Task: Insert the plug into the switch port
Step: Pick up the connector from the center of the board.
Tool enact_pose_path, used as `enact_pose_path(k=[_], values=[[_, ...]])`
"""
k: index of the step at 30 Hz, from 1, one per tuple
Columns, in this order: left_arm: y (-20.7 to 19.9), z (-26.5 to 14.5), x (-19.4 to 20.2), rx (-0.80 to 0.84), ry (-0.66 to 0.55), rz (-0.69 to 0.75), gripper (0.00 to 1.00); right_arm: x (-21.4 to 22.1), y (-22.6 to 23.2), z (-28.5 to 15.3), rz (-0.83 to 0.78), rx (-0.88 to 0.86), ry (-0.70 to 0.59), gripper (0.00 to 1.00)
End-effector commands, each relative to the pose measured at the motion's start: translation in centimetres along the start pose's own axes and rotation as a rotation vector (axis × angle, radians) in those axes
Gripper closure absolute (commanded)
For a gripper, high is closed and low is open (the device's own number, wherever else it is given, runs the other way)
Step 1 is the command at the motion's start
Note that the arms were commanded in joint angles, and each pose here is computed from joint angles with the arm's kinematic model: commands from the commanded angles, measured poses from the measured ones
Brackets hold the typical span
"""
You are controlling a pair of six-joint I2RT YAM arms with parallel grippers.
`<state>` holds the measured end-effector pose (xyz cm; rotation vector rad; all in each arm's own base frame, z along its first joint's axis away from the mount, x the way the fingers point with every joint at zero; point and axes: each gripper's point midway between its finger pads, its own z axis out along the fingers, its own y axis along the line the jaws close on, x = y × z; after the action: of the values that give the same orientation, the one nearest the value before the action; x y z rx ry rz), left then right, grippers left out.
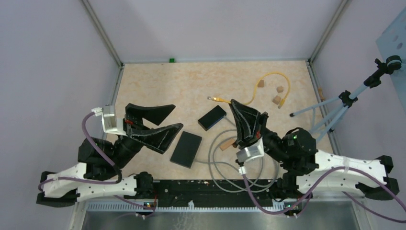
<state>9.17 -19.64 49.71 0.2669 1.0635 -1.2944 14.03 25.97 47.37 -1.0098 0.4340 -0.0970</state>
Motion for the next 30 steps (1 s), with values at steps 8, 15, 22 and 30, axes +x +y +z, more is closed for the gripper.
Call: enact_pose_path(k=[8,15,22,30], values=[[-4.1,1.0,0.1,0.234,-0.006,0.129,0.01,-2.6,-4.0,1.2,-0.385,0.162,0.145,1.00],[-2.9,2.2,-0.6,0.154,-0.073,0.131,0.08,-4.6,-3.2,2.8,-0.429,0.141,0.114,1.00],[-2.0,2.6,-1.9,0.101,-0.211,0.043,0.19,-5.6,-2.7,3.3,-0.428,0.138,0.086,1.00],[-1.8,4.7,-0.8,0.052,-0.207,-0.036,0.25,-5.8,-2.1,3.3,-0.428,0.120,0.087,1.00]])
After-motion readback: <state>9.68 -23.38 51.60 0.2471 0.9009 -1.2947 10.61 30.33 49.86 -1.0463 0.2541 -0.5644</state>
